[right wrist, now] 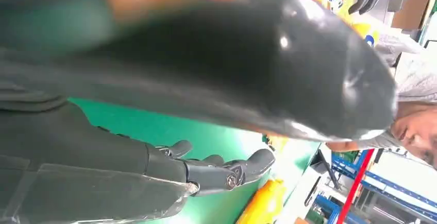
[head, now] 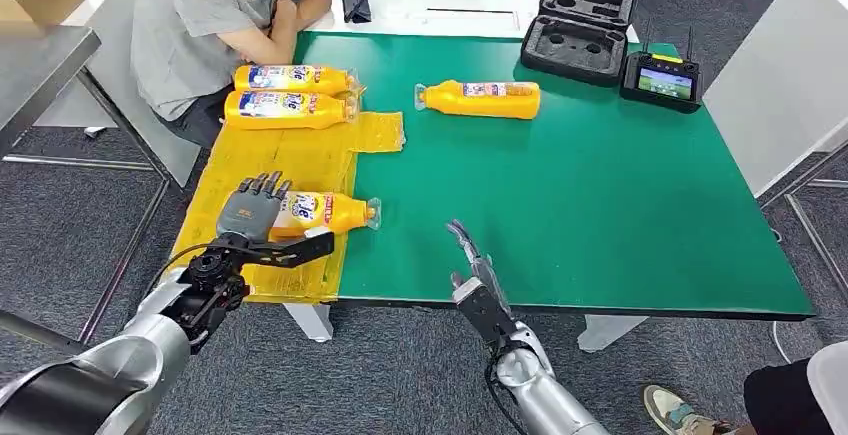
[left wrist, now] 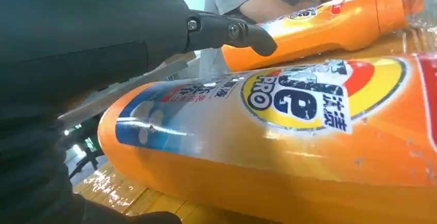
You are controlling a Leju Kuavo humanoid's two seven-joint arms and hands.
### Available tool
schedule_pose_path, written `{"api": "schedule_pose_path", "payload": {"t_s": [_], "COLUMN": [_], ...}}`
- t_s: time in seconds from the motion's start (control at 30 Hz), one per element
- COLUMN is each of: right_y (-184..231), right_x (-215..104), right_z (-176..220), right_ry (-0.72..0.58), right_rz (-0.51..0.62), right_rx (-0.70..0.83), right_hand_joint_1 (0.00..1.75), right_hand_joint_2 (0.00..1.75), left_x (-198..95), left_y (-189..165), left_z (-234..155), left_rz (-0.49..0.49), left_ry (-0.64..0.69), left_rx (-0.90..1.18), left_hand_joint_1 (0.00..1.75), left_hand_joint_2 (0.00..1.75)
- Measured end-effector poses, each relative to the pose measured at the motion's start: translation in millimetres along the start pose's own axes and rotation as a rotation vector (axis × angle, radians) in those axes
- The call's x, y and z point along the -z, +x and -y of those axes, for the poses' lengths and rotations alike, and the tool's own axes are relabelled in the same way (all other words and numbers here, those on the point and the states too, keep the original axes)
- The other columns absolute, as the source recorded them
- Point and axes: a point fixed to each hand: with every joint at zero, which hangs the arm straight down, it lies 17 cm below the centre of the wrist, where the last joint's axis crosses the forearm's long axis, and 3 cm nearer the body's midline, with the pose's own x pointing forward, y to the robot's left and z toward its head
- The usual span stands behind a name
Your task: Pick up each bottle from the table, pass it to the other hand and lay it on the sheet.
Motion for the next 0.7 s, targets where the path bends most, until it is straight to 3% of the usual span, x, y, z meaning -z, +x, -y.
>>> {"api": "schedule_pose_path", "payload": {"t_s": [0.17,0.37,0.4,0.5,0.57,0.7], "right_y": [0,-3,-4,-9,-7,-1], "right_x": [0,-1,-2,-9,-12,-13], "right_z": [2,5,6,9,12,20], "right_ry": [-0.009,-0.023,-0.026,-0.039,-0.058,-0.084], "right_rz": [-0.002,-0.007,-0.010,-0.019,-0.015,0.005], "right_rx": [-0.003,-0.010,-0.013,-0.014,-0.012,-0.006], "right_hand_joint_1": [0.00,0.00,0.00,0.00,0.00,0.00], "right_hand_joint_2": [0.00,0.00,0.00,0.00,0.00,0.00], "left_x": [2,0,-3,-25,-42,-58], "left_y": [4,33,44,101,122,138], "left_z": [-12,-31,-29,-26,-29,-36], "left_rz": [0.014,0.118,0.161,0.428,0.521,0.565], "left_ry": [0.061,0.181,0.183,0.184,0.231,0.288], "left_rx": [-0.001,-0.008,-0.034,-0.245,-0.319,-0.389], "left_hand_joint_1": [0.00,0.00,0.00,0.00,0.00,0.00], "left_hand_joint_2": [1.75,1.75,1.75,1.75,1.75,1.75]}}
